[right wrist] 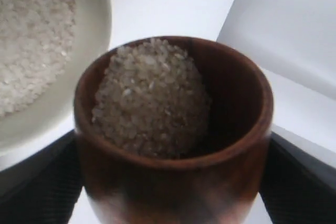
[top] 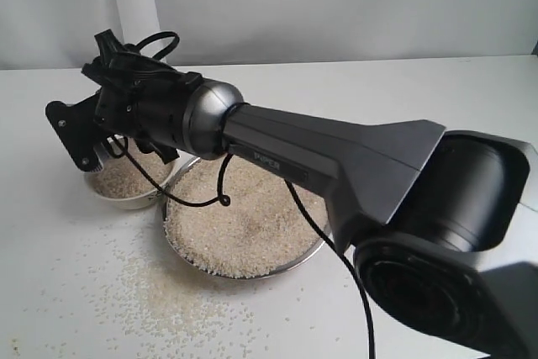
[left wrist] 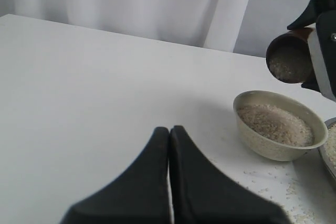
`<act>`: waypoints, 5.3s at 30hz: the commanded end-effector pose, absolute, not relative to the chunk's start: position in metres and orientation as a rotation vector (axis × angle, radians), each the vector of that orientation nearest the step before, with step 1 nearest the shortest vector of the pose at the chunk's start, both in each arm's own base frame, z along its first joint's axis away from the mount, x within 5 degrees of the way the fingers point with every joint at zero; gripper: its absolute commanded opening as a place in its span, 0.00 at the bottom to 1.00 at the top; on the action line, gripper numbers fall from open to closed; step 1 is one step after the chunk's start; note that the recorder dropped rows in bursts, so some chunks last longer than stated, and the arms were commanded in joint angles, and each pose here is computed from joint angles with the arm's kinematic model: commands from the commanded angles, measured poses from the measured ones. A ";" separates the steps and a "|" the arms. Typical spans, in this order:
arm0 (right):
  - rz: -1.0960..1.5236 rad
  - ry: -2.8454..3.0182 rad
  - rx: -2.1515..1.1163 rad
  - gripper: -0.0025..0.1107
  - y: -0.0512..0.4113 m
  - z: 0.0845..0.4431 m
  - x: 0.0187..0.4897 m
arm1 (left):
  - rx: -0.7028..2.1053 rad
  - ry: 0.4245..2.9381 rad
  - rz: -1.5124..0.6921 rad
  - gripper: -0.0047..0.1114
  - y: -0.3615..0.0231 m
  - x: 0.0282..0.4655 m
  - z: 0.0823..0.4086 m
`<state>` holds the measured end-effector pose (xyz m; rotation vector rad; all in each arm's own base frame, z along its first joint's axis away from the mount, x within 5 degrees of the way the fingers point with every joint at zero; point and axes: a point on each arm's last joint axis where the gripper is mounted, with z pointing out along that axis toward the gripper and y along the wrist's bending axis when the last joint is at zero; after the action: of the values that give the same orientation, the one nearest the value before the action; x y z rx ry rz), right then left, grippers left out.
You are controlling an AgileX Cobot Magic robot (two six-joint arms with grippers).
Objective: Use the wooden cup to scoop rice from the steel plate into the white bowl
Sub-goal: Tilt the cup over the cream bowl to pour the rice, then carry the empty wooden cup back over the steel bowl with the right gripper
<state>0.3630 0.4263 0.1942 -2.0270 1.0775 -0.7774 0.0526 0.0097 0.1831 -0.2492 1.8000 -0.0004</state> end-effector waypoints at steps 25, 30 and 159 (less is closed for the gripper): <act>-1.013 0.963 -2.081 0.02 0.425 0.199 0.362 | -0.244 1.798 -0.004 0.04 0.009 0.053 0.183; -1.086 0.826 -2.164 0.02 0.425 0.199 0.362 | -0.244 1.798 -0.004 0.04 0.009 0.053 0.183; -0.954 1.494 -1.939 0.02 0.294 0.163 0.359 | -0.244 1.798 -0.004 0.04 0.009 0.053 0.183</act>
<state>0.3555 0.2938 0.1677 -1.8681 1.5917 -0.9178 0.0526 0.0097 0.1831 -0.2492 1.8000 -0.0004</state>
